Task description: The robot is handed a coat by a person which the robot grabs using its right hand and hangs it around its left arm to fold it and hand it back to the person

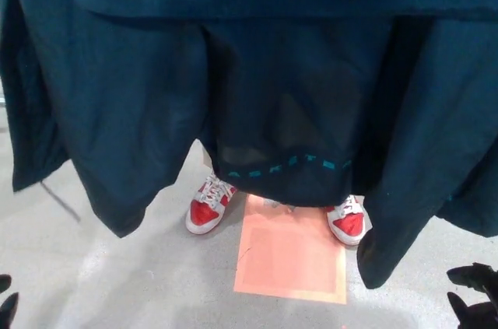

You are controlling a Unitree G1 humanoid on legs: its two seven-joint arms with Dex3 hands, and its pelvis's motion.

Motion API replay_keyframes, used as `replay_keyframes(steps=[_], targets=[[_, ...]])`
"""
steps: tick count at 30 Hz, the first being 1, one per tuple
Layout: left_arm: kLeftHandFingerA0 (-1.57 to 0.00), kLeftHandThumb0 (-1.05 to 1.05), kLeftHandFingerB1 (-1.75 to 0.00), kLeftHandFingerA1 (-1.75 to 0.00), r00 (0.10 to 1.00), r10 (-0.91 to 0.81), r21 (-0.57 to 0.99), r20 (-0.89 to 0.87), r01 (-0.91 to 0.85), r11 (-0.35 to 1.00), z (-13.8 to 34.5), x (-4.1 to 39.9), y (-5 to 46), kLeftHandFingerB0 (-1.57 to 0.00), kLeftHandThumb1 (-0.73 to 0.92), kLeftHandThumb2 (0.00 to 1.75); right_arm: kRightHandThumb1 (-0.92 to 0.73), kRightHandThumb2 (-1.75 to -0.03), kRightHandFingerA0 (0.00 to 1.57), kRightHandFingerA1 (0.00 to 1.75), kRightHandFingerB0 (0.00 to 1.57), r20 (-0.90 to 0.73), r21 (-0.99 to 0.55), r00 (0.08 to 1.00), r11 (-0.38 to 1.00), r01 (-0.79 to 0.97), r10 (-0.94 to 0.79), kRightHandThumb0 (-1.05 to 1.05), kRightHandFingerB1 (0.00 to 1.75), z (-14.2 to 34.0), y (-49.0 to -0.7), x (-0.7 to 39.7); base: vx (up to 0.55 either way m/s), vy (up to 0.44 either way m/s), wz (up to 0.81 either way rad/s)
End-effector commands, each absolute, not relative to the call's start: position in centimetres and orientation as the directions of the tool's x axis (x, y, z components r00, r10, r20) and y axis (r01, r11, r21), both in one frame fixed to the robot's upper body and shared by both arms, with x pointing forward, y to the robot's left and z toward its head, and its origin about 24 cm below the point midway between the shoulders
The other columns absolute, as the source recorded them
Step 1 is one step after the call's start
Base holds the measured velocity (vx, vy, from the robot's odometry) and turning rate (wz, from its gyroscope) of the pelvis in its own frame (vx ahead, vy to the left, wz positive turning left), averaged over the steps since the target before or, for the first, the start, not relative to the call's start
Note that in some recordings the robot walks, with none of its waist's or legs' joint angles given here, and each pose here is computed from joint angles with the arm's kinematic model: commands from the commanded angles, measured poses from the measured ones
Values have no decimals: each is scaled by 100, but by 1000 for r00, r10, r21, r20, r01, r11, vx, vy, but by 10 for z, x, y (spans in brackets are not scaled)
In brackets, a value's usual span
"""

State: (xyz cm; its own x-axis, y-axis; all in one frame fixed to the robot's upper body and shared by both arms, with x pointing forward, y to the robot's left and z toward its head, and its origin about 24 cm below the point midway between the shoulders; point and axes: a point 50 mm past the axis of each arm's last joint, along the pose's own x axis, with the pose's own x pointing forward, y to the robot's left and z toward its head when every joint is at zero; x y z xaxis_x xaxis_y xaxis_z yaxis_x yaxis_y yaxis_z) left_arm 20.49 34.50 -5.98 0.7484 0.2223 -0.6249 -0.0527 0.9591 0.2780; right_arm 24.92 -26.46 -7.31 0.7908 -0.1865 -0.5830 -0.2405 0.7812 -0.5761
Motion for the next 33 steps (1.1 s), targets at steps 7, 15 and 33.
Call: replay_keyframes(steps=[7, 15, 33], targets=[[0, -35, -47, -48, 782, 186, 245, -595, -44, 969, -60, 195, 348, 0, 59, 111, -92, -69, 31, 36, 21, -337, -495, 931, 814, -304, 143, -68, 31, -21, -252, 239, 92, -4, 1], [0, -35, -47, -48, 836, 114, 228, -536, 13, 974, -52, 200, 345, 0, 58, 111, -86, -65, 39, 41, 29, -207, -321, 784, 716, -620, 586, -60, 35, 54, -248, 203, 0, 0, 0], [0, -83, -14, -15, 763, 124, 355, -635, 145, 924, -59, 198, 343, 0, 85, 119, -73, -115, 25, 49, 18, 609, -424, 416, 720, -549, 675, -88, 43, 258, -235, 141, 0, 0, 0]])
